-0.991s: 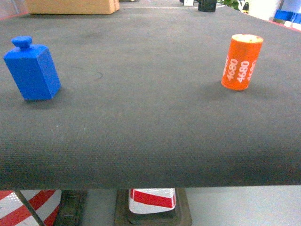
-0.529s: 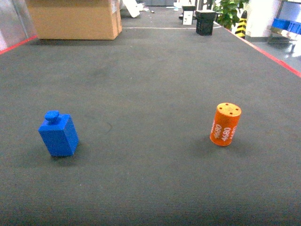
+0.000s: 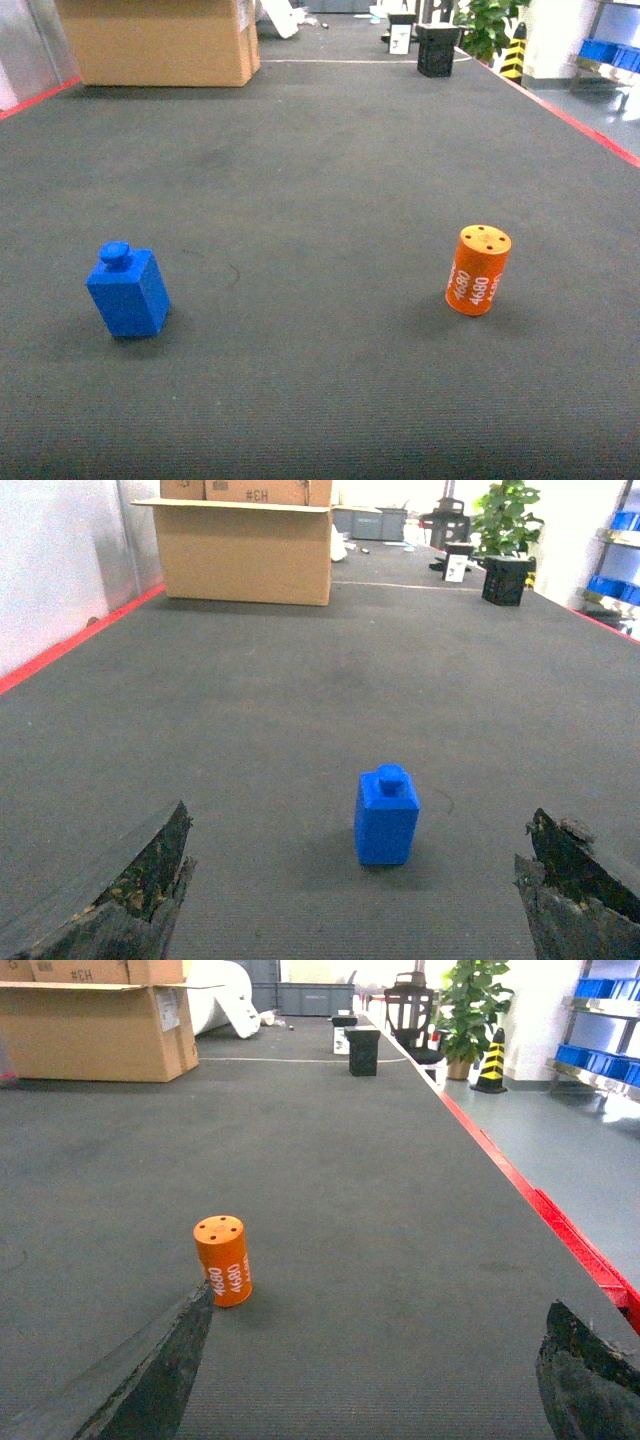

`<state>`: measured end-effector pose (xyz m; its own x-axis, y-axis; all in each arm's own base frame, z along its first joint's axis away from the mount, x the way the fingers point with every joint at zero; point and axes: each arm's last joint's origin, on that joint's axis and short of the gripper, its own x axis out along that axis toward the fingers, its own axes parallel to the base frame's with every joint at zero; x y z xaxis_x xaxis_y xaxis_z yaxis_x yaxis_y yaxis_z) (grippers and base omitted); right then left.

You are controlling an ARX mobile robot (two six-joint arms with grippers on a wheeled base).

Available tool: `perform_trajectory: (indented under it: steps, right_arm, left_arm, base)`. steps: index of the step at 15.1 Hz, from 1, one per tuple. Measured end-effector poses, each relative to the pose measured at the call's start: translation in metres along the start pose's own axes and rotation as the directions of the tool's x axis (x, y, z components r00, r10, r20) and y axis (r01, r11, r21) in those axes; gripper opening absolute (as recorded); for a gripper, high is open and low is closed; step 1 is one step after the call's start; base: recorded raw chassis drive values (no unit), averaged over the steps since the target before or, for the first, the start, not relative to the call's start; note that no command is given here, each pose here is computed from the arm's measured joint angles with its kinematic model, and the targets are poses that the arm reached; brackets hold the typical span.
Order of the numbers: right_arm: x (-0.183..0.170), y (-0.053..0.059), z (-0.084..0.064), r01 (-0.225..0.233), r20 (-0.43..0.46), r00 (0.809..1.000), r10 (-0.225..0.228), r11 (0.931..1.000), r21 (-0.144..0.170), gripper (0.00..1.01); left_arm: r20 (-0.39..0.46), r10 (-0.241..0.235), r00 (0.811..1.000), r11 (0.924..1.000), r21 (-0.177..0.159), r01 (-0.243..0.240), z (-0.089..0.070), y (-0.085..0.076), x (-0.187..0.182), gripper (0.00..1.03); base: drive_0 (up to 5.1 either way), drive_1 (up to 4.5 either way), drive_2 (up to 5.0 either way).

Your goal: Sort blue parts and orange caps into right shelf containers

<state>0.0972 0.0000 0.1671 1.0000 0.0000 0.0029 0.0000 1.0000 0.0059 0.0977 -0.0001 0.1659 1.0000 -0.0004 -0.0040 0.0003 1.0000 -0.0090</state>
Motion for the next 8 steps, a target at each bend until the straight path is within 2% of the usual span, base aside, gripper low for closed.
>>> perform_trajectory:
  steps: [8]
  right_arm:
    - [0.0000, 0.0000, 0.0000, 0.000, 0.000, 1.000, 0.000, 1.0000, 0.000, 0.98]
  left_arm:
    - [0.000, 0.000, 1.000, 1.0000, 0.000, 0.000, 0.0000, 0.0000, 0.0000, 0.98]
  base:
    - [0.0, 0.00, 0.0]
